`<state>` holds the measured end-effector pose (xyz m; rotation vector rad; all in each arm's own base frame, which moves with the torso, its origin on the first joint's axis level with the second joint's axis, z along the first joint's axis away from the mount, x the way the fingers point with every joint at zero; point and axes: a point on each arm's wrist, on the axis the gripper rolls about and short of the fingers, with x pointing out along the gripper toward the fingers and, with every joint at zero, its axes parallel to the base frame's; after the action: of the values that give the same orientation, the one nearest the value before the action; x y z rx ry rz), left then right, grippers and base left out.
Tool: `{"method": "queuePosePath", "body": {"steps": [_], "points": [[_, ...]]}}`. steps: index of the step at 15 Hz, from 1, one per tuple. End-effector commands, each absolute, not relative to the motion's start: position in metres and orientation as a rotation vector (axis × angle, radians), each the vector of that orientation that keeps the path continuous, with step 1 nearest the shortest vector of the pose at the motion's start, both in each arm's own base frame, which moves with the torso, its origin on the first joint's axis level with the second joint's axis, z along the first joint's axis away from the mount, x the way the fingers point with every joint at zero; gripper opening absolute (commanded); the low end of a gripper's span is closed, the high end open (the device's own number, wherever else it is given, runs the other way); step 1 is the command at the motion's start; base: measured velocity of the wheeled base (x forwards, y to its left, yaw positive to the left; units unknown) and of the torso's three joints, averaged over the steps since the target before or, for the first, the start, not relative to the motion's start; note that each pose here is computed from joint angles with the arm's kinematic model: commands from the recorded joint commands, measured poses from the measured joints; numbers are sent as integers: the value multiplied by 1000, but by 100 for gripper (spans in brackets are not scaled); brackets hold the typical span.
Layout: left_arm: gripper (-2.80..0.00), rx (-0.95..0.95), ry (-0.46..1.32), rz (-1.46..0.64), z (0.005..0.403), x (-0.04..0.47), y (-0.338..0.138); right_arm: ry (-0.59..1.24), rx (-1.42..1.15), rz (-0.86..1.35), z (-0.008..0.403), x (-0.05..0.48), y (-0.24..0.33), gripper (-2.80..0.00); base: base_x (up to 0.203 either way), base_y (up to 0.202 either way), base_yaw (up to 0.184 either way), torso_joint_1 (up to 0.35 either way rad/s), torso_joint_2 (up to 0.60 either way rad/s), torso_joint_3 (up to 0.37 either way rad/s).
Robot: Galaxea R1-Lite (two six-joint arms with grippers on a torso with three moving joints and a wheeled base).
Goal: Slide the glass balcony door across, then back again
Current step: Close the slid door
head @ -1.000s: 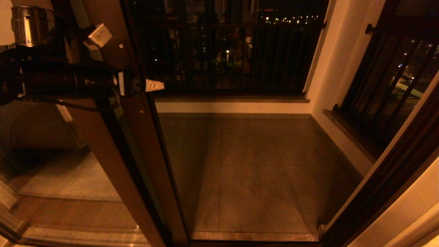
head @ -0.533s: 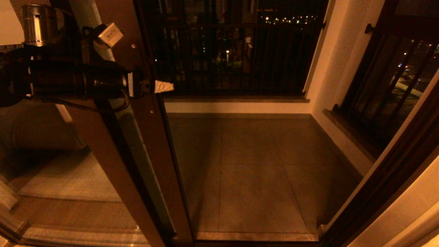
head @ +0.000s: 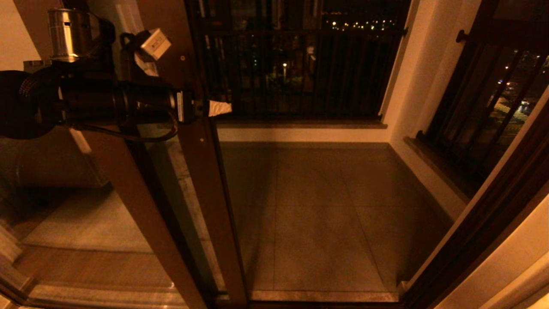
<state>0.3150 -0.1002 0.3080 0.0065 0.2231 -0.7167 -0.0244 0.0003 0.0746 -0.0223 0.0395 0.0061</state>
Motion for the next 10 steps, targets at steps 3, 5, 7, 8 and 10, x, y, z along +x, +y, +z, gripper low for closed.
{"method": "queuePosePath", "body": {"steps": [3, 5, 7, 8, 10], "points": [[0, 8, 231, -739, 306, 315, -107, 40, -23, 7, 75, -24, 0, -280, 0, 0, 0, 0, 0, 0], [0, 10, 223, -749, 308, 314, -111, 41, -23, 7, 75, -24, 0, -280, 0, 0, 0, 0, 0, 0], [0, 13, 223, -745, 308, 313, -115, 41, -23, 7, 74, -24, 0, -280, 0, 0, 0, 0, 0, 0], [0, 15, 228, -744, 307, 314, -118, 40, -23, 7, 75, -24, 0, -280, 0, 0, 0, 0, 0, 0], [0, 19, 222, -747, 308, 314, -124, 40, -23, 7, 75, -24, 0, -280, 0, 0, 0, 0, 0, 0]]}}
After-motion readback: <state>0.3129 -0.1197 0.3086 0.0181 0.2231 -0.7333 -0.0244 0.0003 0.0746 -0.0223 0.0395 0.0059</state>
